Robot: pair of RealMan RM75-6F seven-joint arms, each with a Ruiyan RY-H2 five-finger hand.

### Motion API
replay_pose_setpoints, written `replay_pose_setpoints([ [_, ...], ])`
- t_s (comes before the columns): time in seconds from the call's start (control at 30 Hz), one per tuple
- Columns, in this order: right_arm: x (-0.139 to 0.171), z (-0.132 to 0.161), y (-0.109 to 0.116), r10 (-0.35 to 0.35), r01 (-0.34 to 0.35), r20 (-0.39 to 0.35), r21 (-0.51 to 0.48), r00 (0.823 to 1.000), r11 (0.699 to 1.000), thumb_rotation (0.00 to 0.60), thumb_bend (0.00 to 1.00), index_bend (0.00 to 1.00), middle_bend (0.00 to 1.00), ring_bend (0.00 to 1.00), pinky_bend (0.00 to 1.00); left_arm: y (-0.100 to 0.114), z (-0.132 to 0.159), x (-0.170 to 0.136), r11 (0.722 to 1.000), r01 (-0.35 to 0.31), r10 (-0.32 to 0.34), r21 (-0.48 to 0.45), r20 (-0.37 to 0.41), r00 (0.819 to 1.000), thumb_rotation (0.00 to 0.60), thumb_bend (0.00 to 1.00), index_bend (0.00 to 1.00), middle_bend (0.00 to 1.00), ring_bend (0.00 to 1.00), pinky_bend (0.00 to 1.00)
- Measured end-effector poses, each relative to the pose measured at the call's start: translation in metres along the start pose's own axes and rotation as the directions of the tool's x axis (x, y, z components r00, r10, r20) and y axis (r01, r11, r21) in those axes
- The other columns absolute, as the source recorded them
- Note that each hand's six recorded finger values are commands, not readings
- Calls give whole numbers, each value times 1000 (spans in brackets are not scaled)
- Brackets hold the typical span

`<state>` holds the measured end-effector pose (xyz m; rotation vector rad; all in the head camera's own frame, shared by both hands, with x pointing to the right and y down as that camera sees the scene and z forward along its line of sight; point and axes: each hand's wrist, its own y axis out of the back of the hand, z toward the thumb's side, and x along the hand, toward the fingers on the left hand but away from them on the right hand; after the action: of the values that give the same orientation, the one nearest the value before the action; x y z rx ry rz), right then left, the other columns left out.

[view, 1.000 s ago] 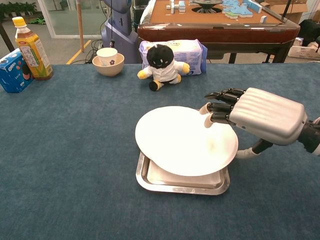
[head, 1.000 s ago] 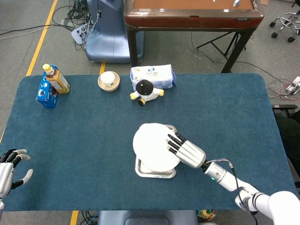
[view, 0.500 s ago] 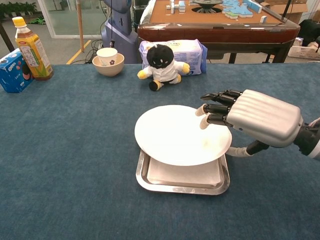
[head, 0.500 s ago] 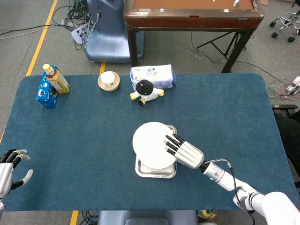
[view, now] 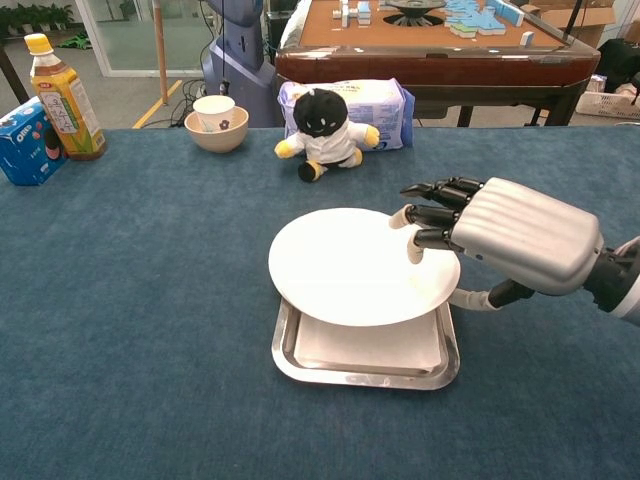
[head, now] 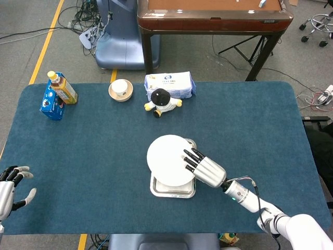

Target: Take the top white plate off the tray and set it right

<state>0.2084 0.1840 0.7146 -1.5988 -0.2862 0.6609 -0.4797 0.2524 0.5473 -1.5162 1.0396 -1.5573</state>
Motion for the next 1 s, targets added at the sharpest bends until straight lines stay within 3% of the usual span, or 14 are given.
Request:
replay_pose_setpoints([
  [1.0, -4, 9, 3, -62, 59, -25, -84, 998, 995, 600, 405, 576, 248, 101, 187, 0, 0, 0, 1000, 2, -2, -1, -2, 1000, 600, 274, 419, 301, 187, 319],
])
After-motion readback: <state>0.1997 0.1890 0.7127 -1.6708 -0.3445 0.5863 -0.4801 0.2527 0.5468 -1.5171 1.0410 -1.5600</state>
